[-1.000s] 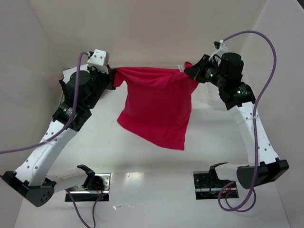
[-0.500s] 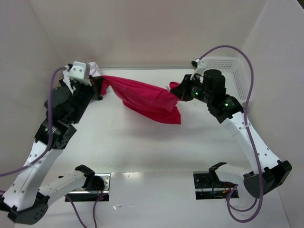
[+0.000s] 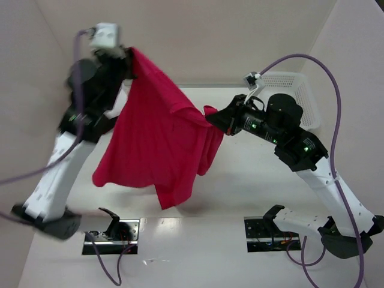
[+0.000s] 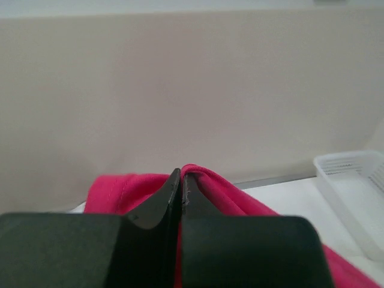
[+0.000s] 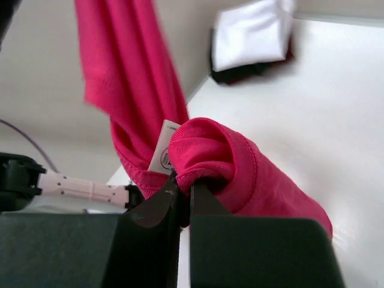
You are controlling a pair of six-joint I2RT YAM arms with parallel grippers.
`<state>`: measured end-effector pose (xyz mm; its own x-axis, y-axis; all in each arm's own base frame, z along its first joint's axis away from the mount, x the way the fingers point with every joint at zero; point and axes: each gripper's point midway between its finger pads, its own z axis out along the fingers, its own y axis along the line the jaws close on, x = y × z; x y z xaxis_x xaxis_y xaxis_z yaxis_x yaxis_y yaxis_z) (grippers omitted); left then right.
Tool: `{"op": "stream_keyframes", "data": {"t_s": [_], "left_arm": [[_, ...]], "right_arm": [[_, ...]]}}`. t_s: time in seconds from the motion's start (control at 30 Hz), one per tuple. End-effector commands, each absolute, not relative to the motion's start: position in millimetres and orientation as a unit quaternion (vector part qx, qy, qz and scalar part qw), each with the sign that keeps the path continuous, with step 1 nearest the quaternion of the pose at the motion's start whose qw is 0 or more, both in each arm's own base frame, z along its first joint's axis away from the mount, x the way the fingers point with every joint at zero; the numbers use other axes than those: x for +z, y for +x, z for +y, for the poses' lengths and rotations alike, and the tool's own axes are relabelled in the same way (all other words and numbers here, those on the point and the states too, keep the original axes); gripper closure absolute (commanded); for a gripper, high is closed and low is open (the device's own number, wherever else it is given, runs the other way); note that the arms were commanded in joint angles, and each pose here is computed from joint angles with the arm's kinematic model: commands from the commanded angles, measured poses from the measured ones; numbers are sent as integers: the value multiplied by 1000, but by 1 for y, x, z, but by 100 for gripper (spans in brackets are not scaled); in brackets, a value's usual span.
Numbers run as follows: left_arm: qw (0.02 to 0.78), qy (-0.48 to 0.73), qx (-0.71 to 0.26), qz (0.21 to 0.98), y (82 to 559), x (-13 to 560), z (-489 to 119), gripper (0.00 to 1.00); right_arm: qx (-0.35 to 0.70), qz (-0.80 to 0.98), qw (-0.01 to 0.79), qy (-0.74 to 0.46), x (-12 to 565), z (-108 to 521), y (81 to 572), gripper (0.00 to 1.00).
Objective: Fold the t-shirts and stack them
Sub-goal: Flatten out the tshirt
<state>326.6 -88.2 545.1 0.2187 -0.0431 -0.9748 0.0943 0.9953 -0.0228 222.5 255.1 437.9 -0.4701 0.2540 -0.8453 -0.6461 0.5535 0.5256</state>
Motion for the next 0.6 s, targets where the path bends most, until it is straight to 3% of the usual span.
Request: {"op": "stream_keyframes", "data": {"t_s": [0.0, 0.03, 0.07, 0.1, 0.13, 0.17, 0.2, 0.27, 0.3, 0.53, 0.57], "left_arm": [[680, 102, -128, 715, 488, 424, -198, 100], [683, 122, -160, 702, 497, 433, -222, 100], [671, 137, -172, 708, 508, 421, -239, 100], [633, 148, -182, 738, 536, 372, -264, 98], [627, 151, -197, 739, 545, 370, -275, 87], [615, 155, -227, 739, 554, 371, -296, 52], [614, 150, -233, 739, 557, 376, -298, 36], [612, 135, -223, 746, 560, 379, -293, 4], [617, 133, -213, 746, 554, 386, -286, 1], [608, 71, -178, 771, 507, 399, -212, 1], [637, 65, -183, 746, 486, 431, -198, 1]], "right_arm": [[344, 863, 367, -52, 304, 225, 216, 78], [346, 871, 346, -36, 292, 222, 208, 39], [343, 876, 337, -30, 284, 218, 202, 38], [335, 882, 332, -18, 274, 211, 199, 36], [319, 884, 341, -8, 274, 201, 197, 25], [316, 879, 357, 4, 288, 196, 200, 14], [306, 875, 376, 6, 297, 190, 205, 0], [266, 864, 427, 34, 322, 171, 224, 0], [245, 856, 454, 40, 336, 161, 237, 0], [237, 838, 491, 2, 343, 180, 289, 0], [234, 834, 499, 0, 342, 180, 297, 0]]}}
